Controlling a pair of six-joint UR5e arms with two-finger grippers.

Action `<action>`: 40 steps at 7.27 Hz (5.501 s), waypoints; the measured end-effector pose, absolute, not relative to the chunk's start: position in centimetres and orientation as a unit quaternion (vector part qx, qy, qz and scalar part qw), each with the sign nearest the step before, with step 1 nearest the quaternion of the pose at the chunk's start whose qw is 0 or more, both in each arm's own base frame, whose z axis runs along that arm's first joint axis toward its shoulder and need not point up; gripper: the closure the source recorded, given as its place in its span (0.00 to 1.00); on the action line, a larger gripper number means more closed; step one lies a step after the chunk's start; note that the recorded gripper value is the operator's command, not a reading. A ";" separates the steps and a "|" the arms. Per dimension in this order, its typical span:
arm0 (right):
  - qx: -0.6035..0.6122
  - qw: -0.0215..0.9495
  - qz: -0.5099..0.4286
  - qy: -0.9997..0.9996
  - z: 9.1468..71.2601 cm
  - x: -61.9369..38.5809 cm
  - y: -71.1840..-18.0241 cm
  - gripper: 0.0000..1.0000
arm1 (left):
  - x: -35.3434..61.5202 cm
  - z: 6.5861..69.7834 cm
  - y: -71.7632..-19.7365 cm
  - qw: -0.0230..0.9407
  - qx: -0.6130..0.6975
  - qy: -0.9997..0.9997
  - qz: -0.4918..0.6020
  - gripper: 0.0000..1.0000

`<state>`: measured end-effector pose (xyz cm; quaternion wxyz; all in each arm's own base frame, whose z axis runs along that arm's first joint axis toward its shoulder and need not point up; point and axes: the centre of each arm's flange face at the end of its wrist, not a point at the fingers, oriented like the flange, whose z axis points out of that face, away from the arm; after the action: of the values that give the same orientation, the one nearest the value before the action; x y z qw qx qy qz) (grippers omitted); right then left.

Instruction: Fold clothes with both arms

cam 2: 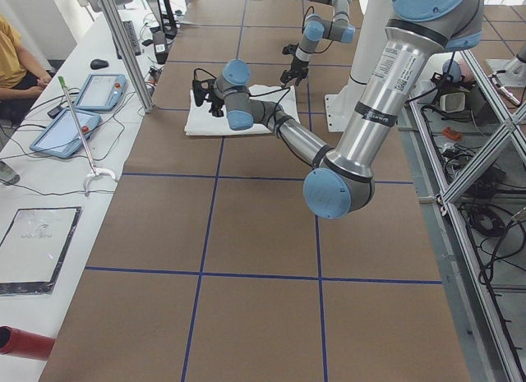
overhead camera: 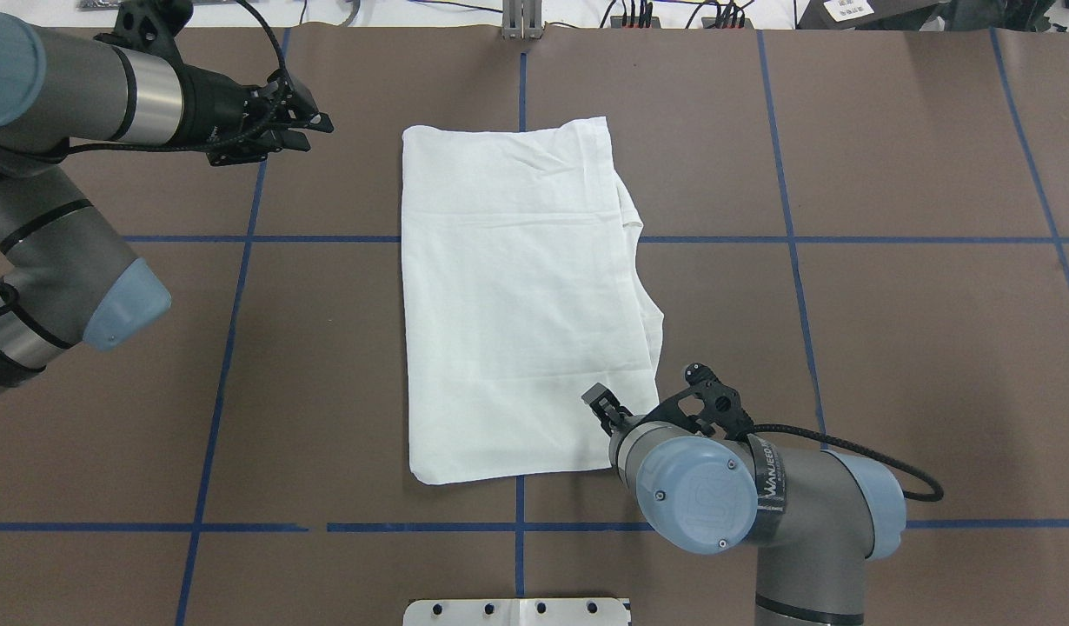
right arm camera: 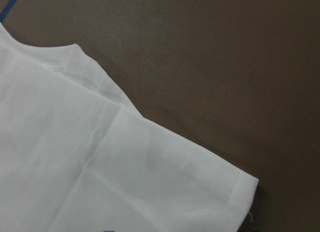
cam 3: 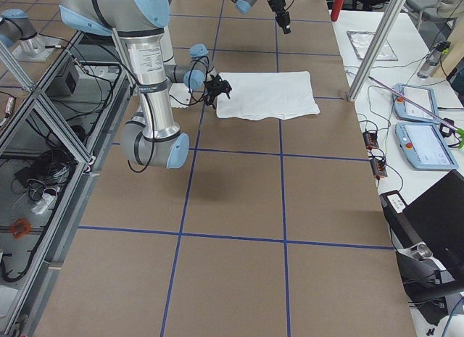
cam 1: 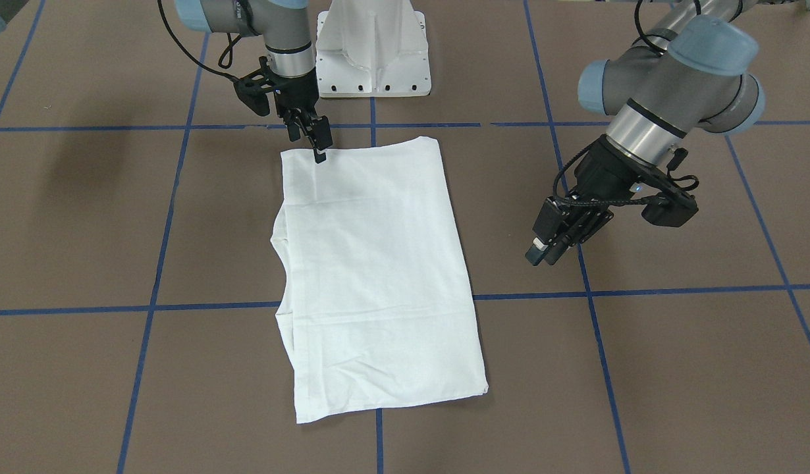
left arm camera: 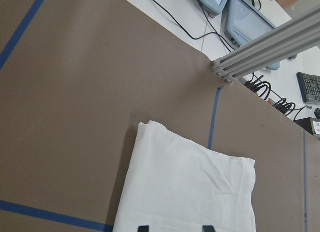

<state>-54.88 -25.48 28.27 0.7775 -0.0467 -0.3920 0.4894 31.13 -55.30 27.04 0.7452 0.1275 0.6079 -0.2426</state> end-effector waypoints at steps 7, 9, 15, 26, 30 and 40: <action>-0.045 0.774 0.509 -0.374 29.9 -55.2 -25.4 0.32 | 31.0 26.5 -55.1 0.740 0.141 0.609 -0.249 0.54; -0.045 0.777 0.508 -0.370 30.3 -55.4 -25.4 0.31 | 31.2 26.5 -55.0 0.741 0.140 0.609 -0.248 0.54; -0.046 0.777 0.508 -0.368 30.2 -55.4 -25.2 0.21 | 31.3 27.0 -54.9 0.742 0.138 0.607 -0.249 0.54; -0.050 0.778 0.511 -0.363 29.9 -55.7 -24.7 1.00 | 31.4 27.2 -54.7 0.741 0.136 0.606 -0.253 0.54; -0.052 0.771 0.513 -0.373 29.1 -53.8 -24.9 1.00 | 33.9 24.7 -51.6 0.720 0.101 0.633 -0.266 0.53; -0.053 0.786 0.506 -0.350 28.2 -51.8 -21.9 1.00 | 50.8 29.7 -23.5 0.732 -0.045 0.582 -0.353 0.42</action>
<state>-51.76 -21.90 28.24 0.7864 -0.0526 -0.3498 0.5065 50.76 -23.54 29.68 0.7315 -0.0447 0.5815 -0.3532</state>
